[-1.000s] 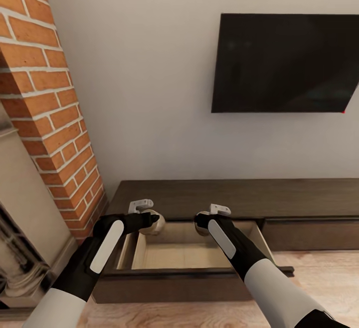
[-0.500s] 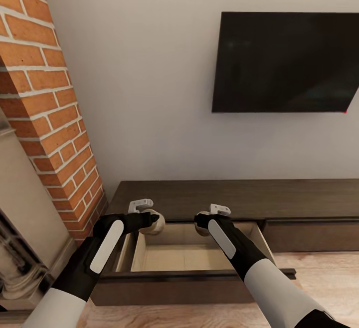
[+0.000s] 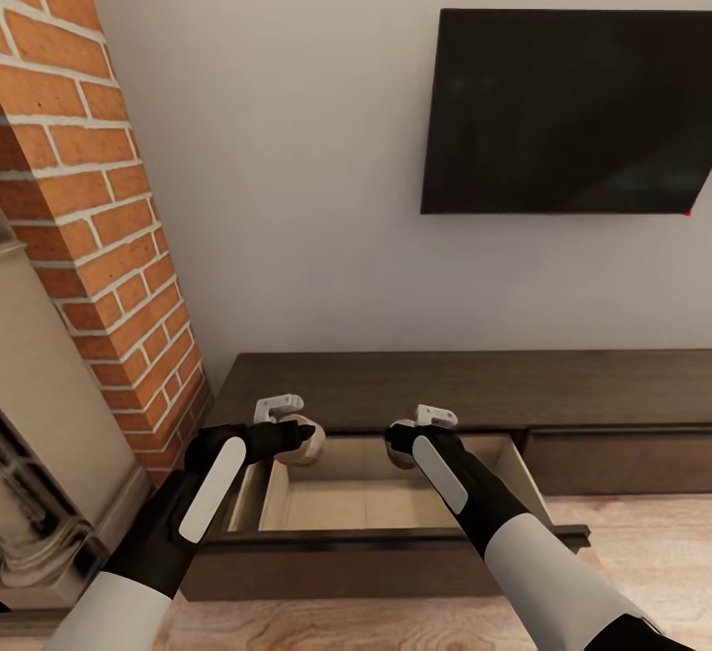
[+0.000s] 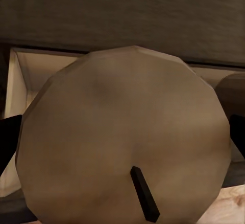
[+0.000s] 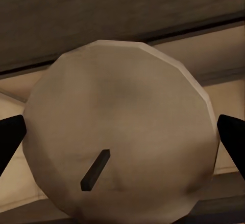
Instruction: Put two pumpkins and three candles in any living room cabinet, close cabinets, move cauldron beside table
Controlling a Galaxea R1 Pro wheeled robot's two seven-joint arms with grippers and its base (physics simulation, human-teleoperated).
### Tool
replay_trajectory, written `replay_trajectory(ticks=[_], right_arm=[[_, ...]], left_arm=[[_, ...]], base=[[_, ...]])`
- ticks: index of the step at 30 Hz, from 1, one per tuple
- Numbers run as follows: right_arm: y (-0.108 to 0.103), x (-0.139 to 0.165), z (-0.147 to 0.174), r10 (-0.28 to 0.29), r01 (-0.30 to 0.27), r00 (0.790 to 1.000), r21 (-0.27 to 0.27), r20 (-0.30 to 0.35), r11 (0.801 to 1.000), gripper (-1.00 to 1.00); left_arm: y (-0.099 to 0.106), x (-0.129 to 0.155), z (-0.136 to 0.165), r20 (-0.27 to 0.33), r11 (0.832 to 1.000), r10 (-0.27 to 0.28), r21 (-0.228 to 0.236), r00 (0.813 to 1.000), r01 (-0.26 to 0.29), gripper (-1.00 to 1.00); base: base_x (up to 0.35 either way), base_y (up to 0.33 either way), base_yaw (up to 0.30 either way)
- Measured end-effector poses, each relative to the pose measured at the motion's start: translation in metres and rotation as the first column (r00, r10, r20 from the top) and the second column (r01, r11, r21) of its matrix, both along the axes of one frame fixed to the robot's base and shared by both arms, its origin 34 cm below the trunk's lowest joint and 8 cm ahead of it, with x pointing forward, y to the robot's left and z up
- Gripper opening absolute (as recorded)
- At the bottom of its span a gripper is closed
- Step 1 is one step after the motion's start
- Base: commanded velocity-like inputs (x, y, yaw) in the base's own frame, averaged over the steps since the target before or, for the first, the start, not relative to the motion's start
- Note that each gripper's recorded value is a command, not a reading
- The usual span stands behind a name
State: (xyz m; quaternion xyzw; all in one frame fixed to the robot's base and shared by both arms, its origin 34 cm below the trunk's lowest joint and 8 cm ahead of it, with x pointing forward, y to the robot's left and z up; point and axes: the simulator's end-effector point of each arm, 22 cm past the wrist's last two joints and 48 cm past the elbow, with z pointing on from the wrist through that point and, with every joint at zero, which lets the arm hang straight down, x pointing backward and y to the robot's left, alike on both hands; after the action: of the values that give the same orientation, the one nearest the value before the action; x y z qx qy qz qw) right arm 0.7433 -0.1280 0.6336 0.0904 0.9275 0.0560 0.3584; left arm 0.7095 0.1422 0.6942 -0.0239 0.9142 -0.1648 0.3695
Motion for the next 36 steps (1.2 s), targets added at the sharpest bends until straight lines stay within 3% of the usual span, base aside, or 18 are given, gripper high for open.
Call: replay_trajectory(ticks=[14, 19, 30, 36], right_arm=[[0.0, -0.005, -0.029, 0.0, 0.0, 1.0, 0.0, 0.0, 1.0, -1.0], [0.0, -0.007, -0.039, -0.001, 0.001, 1.0, -0.001, 0.001, 1.0, -1.0], [0.0, -0.011, -0.062, -0.004, 0.004, 1.0, 0.0, 0.007, 1.0, -1.0], [0.0, -0.013, -0.074, -0.003, 0.003, 1.0, 0.001, 0.008, 1.0, -1.0]], left_arm=[[0.0, -0.002, -0.027, 0.018, 1.0, 0.01, -0.004, 1.0, -0.01, -1.0], [-0.012, -0.004, -0.038, 0.025, 1.0, 0.0, -0.008, 1.0, 0.0, -1.0], [-0.027, -0.006, -0.074, 0.054, 0.997, 0.001, 0.08, 0.999, -0.005, -1.0], [-0.026, -0.006, -0.087, 0.068, 0.996, 0.007, 0.092, 0.998, -0.014, -1.0]], base=[[0.0, 0.0, 0.0], [0.0, 0.0, 0.0], [0.0, 0.0, 0.0], [0.0, 0.0, 0.0]])
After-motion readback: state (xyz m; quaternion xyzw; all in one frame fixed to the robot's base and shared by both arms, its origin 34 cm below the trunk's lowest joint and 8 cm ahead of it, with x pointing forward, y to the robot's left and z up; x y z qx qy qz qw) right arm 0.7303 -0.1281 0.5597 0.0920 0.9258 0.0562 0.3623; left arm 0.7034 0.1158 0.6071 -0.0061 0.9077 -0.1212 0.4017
